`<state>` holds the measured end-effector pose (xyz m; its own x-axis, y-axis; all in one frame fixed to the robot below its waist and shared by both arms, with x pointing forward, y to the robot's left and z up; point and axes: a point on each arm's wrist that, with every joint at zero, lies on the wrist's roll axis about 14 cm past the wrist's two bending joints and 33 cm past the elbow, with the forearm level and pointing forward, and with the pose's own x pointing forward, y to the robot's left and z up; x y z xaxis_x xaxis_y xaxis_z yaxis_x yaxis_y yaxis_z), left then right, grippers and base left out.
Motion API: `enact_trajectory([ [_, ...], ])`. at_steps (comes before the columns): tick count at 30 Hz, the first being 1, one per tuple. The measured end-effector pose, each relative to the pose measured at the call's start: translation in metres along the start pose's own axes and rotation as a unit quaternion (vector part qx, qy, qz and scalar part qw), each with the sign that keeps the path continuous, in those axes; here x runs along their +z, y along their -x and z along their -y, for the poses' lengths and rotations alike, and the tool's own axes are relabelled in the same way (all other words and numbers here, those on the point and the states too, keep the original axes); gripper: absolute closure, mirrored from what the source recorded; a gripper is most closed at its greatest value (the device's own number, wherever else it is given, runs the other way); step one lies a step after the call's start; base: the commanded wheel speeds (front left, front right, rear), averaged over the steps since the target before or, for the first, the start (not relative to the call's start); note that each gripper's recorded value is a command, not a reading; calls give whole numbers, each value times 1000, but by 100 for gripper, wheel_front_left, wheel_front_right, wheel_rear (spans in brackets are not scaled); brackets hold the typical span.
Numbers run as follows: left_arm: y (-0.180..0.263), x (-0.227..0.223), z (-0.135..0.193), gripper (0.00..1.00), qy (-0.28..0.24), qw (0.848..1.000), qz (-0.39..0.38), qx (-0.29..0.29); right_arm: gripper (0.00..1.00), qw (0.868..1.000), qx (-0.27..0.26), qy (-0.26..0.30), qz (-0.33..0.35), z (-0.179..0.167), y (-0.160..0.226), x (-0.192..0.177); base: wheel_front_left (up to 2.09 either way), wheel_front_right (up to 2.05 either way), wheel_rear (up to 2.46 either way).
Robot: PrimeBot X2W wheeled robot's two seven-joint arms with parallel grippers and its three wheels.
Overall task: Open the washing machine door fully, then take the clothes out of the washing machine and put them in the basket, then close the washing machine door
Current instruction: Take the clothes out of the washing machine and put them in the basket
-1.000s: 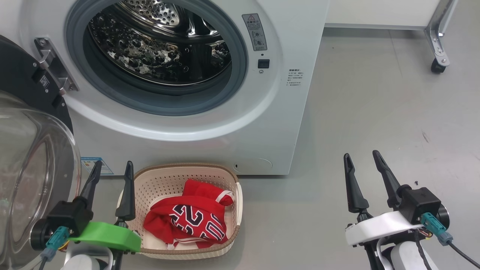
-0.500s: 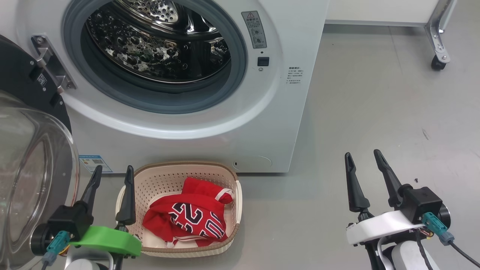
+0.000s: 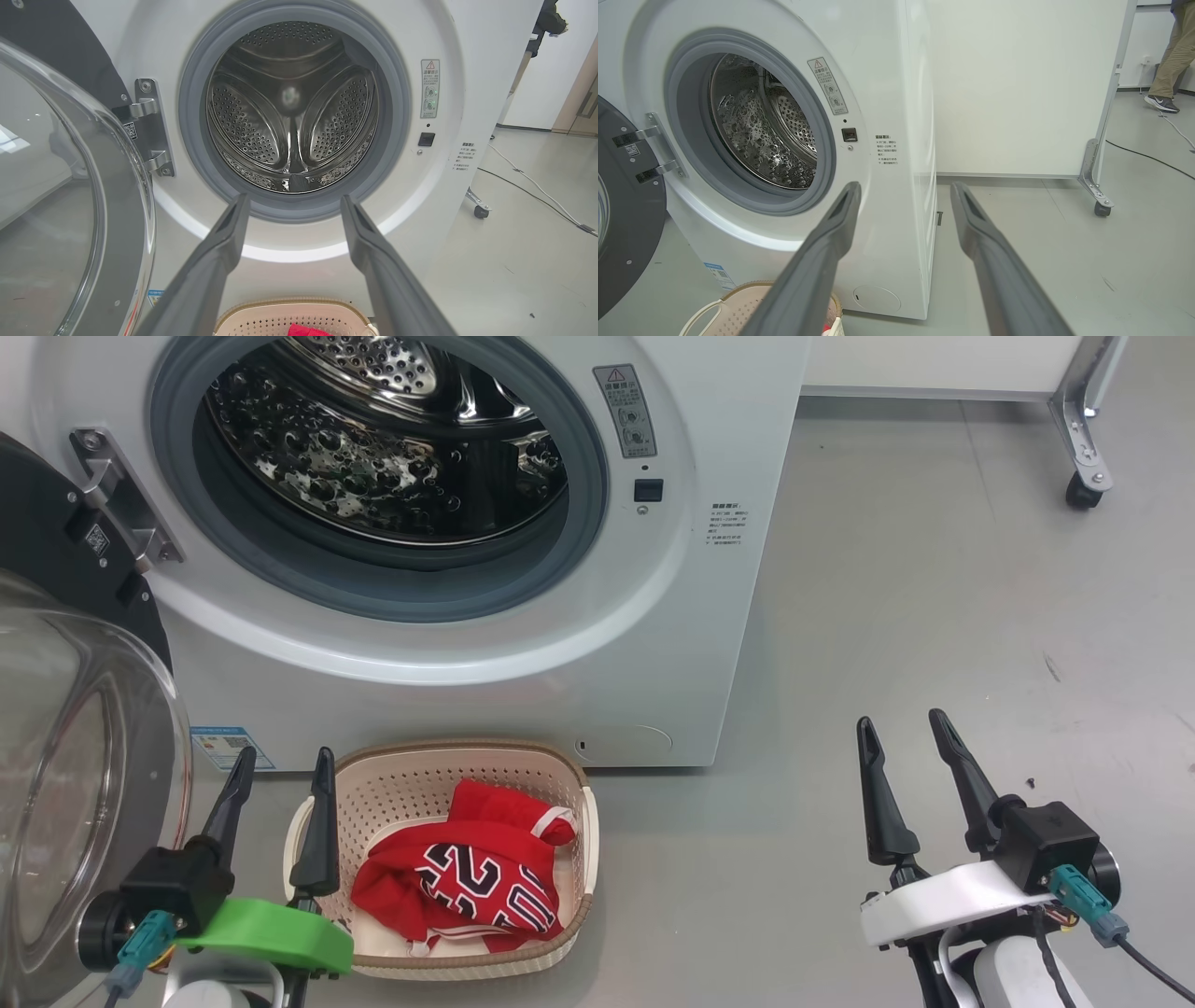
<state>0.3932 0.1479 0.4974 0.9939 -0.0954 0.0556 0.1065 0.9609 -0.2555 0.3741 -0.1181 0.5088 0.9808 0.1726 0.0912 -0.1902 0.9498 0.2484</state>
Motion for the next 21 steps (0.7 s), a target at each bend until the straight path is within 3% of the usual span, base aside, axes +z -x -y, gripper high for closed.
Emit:
enact_trajectory([
  [21,-4,0,9,0,3,1000,1,-14,0,1000,-4,0,-2,3,3,-1,0,0,0],
])
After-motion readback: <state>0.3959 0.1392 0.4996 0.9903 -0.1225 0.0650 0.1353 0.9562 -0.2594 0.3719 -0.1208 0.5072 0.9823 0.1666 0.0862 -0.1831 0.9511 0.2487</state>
